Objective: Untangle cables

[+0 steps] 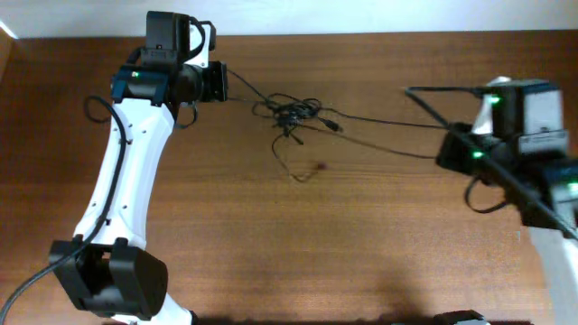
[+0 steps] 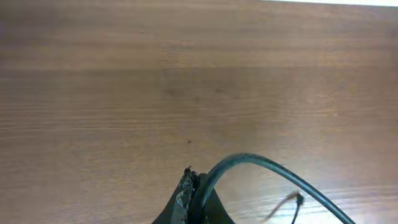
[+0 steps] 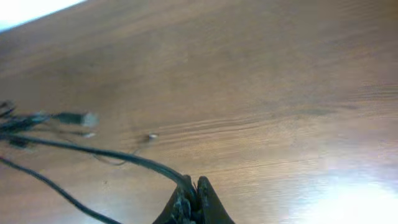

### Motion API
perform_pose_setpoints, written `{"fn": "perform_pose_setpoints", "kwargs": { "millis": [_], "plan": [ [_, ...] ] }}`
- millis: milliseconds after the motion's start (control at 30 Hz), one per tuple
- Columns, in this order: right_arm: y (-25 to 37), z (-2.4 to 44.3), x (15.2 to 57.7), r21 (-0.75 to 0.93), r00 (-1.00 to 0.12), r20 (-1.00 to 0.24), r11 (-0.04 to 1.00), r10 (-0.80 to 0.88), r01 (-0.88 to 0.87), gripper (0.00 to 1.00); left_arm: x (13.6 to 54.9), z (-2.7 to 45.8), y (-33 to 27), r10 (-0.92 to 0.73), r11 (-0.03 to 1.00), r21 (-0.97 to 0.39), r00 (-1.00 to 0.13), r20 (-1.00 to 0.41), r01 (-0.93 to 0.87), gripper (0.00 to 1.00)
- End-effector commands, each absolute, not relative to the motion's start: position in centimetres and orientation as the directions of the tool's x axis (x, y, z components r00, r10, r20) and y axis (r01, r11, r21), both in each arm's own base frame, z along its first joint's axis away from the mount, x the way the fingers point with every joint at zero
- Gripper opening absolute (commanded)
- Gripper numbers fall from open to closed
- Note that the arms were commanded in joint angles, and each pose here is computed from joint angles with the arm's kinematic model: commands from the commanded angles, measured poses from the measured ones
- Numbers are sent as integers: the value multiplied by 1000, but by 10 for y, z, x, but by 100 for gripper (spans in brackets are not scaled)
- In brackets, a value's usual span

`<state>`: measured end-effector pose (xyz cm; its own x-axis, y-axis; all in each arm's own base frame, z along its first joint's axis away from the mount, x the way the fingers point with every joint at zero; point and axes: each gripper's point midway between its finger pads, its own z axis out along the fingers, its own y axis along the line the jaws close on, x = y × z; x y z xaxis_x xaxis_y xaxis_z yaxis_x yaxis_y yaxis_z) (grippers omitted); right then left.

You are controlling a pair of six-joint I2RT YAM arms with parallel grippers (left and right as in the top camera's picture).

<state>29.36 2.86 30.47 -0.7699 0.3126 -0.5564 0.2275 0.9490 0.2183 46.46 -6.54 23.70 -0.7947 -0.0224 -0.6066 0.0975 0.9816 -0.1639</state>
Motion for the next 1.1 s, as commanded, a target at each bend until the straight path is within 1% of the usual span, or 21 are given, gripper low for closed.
{"fn": "perform_pose_setpoints", "kwargs": {
  "millis": [0,67,167,233,267,333,367,400,433,467,500,533,567,667,733,767,800,867,933,1033,1067],
  "plan": [
    [-32,343,283,142,-663,-650,917,371,373,4,465,267,0,-20,996,47,-733,-680,-70,0],
    [-50,357,281,202,-632,-658,904,410,376,4,464,266,4,-24,995,56,-737,-676,-84,0],
    [-79,363,275,246,-579,-660,867,478,434,4,458,266,24,-23,977,142,-747,-665,-156,0],
    [-98,367,273,285,-540,-665,843,517,456,4,456,265,30,-26,971,160,-750,-661,-175,4],
    [-100,366,275,346,-545,-644,840,536,417,4,456,265,31,-29,972,157,-751,-660,-176,7],
    [-80,360,287,403,-613,-610,862,503,306,4,459,262,3,-28,997,40,-755,-655,-72,0],
    [-69,351,294,416,-659,-580,870,478,266,5,459,262,-27,28,995,-55,-755,-655,84,0],
    [-63,345,299,420,-683,-561,872,468,252,12,457,264,-46,70,976,-108,-745,-663,188,0],
    [-57,340,304,422,-705,-546,876,452,235,24,454,270,-66,74,944,-191,-735,-674,271,0],
    [-49,335,309,425,-728,-531,879,435,216,37,448,282,-95,69,867,-313,-716,-695,387,0],
    [-43,331,313,427,-744,-518,881,422,202,47,439,298,-121,63,764,-413,-694,-717,496,0],
    [-39,327,316,429,-756,-508,883,412,193,52,433,306,-134,64,708,-452,-686,-724,542,0],
    [-33,322,321,431,-775,-492,885,396,179,61,428,306,-145,78,690,-460,-689,-720,559,0],
    [-24,311,328,434,-804,-461,886,375,164,64,418,272,-194,194,693,-431,-725,-660,578,1],
    [-26,308,330,432,-808,-453,886,377,171,64,405,245,-222,263,674,-450,-759,-596,586,3],
    [-26,307,331,430,-809,-451,886,377,174,64,399,224,-236,307,680,-446,-778,-548,582,31],
    [-26,307,331,430,-809,-450,886,377,174,64,395,204,-240,342,712,-416,-796,-499,566,99],
    [-26,307,331,429,-809,-451,886,377,175,64,397,194,-236,343,756,-375,-813,-470,536,99],
    [-26,306,330,428,-811,-447,886,378,178,64,401,184,-217,338,824,-290,-833,-437,487,99],
    [-26,305,329,428,-813,-442,886,379,180,64,386,179,-220,368,811,-308,-843,-391,497,100],
    [-26,305,328,429,-814,-439,885,379,181,64,369,174,-223,470,759,-297,-803,-365,579,100]
  ]
}}
